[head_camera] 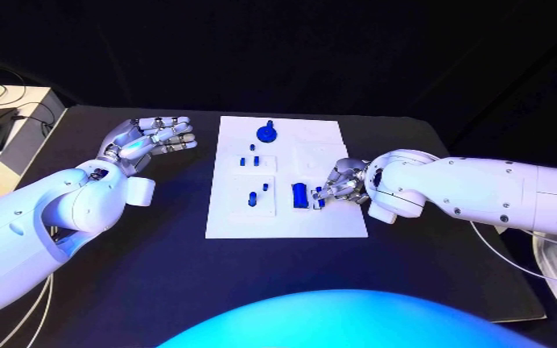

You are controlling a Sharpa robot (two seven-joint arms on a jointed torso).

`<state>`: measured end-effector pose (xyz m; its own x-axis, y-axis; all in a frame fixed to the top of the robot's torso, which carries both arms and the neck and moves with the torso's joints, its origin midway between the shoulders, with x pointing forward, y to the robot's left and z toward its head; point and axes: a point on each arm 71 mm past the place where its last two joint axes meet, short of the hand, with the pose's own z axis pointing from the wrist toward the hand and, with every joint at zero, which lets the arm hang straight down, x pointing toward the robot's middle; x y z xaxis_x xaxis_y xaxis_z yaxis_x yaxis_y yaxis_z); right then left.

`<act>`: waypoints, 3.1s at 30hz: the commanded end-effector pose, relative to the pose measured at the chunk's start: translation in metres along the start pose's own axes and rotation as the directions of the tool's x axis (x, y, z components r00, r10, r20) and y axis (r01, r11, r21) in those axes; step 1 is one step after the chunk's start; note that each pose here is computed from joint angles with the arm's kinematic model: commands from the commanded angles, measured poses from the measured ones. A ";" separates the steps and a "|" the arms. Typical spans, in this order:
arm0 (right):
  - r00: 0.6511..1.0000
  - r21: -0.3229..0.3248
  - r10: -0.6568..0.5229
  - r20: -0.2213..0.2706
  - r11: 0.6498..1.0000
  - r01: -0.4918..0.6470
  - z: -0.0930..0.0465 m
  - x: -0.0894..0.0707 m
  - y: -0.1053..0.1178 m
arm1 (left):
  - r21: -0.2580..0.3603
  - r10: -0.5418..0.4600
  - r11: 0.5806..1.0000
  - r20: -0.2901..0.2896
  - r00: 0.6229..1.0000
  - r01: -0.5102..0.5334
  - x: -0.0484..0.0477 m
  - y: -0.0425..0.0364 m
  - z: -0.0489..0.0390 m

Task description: Assemble the parts on the task board

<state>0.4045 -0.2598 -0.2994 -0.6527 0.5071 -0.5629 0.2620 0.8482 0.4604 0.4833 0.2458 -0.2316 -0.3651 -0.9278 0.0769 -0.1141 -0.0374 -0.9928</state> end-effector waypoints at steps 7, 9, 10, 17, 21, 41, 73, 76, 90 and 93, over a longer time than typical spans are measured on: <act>1.000 0.001 -0.029 0.002 1.000 0.029 0.002 0.003 0.001 | 0.003 -0.009 1.000 -0.019 1.000 0.009 0.0023 -0.0004 -0.0001; 1.000 -0.001 -0.030 0.003 1.000 0.030 0.003 0.003 0.002 | 0.003 -0.009 1.000 -0.019 1.000 0.009 0.0024 -0.0004 -0.0001; 1.000 -0.003 -0.030 0.003 1.000 0.030 0.003 0.004 0.002 | 0.003 -0.009 1.000 -0.020 1.000 0.010 0.0024 -0.0004 -0.0001; 1.000 -0.008 -0.029 0.004 1.000 0.029 0.004 0.005 0.004 | 0.003 -0.009 1.000 -0.019 1.000 0.009 0.0021 -0.0004 -0.0002; 1.000 -0.003 -0.027 0.010 1.000 0.027 0.005 0.004 0.002 | 0.003 -0.009 1.000 -0.019 1.000 0.009 0.0020 -0.0005 -0.0004; 1.000 0.011 -0.029 0.011 1.000 0.029 0.009 0.003 -0.001 | 0.002 -0.008 1.000 -0.017 1.000 0.008 0.0011 -0.0006 -0.0010; 0.999 0.013 -0.018 0.028 1.000 0.018 0.008 0.003 -0.002 | 0.001 -0.007 1.000 -0.015 1.000 0.007 0.0000 -0.0008 -0.0017; 0.999 0.014 -0.018 0.028 1.000 0.018 0.008 0.003 -0.002 | 0.001 -0.007 1.000 -0.016 1.000 0.007 0.0001 -0.0008 -0.0017; 1.000 -0.002 -0.020 0.015 1.000 0.020 0.007 0.005 0.000 | 0.001 -0.007 1.000 -0.015 1.000 0.007 -0.0002 -0.0008 -0.0018; 1.000 -0.008 -0.016 0.021 1.000 0.016 0.007 0.004 0.000 | 0.000 -0.006 1.000 -0.015 1.000 0.007 -0.0003 -0.0008 -0.0018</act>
<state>0.4068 -0.2578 -0.3071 -0.6427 0.4986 -0.5816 0.2602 0.8561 0.4465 0.4825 0.2488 -0.2313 -0.3634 -0.9287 0.0745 -0.1177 -0.0336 -0.9925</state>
